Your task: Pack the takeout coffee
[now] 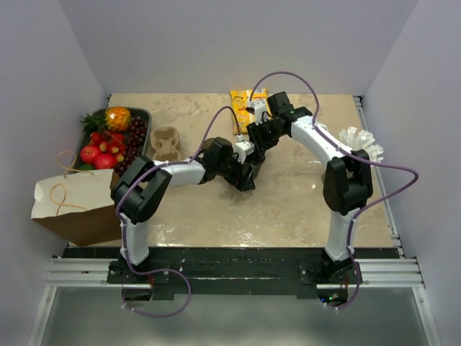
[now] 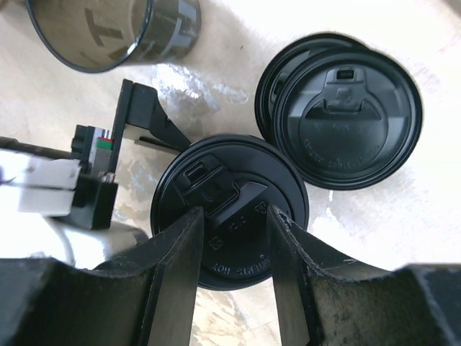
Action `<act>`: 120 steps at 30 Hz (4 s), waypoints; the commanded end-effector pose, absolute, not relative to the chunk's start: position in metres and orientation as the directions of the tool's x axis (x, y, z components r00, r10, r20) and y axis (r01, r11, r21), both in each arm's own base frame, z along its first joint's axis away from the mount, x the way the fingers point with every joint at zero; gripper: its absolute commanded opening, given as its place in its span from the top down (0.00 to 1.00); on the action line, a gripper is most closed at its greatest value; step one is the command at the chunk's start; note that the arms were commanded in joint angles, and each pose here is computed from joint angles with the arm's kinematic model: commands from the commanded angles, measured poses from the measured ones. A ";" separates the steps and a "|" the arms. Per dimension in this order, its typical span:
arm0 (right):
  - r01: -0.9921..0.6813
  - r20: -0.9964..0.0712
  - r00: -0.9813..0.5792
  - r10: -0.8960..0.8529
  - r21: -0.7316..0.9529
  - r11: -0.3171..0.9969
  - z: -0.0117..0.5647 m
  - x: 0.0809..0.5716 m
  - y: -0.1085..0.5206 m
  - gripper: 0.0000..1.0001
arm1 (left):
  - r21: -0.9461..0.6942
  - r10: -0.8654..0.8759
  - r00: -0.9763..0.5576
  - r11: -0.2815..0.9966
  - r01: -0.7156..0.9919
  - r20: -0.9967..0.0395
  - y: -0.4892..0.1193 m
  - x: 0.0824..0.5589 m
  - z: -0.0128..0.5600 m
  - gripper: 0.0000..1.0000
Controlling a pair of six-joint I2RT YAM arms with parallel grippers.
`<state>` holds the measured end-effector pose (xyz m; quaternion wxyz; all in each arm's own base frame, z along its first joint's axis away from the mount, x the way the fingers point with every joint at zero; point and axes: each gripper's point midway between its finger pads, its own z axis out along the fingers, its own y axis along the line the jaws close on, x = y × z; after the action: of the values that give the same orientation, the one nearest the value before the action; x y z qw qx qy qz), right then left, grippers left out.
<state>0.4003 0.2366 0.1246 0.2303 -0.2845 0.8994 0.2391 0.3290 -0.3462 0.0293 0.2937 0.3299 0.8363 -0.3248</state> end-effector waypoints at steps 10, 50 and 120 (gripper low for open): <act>-0.650 -0.516 -0.736 -0.439 0.355 0.673 0.130 0.355 0.243 0.54 | -0.356 0.473 -0.750 0.675 0.646 -0.463 -0.277 0.272 -0.058 0.00; -0.688 -0.554 -0.683 -0.477 0.267 0.675 0.136 0.374 0.255 0.52 | -0.546 0.297 -0.745 0.530 0.649 -0.597 -0.300 0.277 -0.020 0.00; -0.849 -0.458 -0.362 -0.812 -0.198 0.490 0.165 0.368 0.257 0.37 | -0.385 0.272 -0.497 0.374 0.843 -0.824 -0.275 0.273 0.095 0.00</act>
<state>0.3663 0.2590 0.1292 0.2270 -0.4999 0.8354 0.0249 0.2549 -0.2690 0.0553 0.2821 0.3127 0.7996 -0.4282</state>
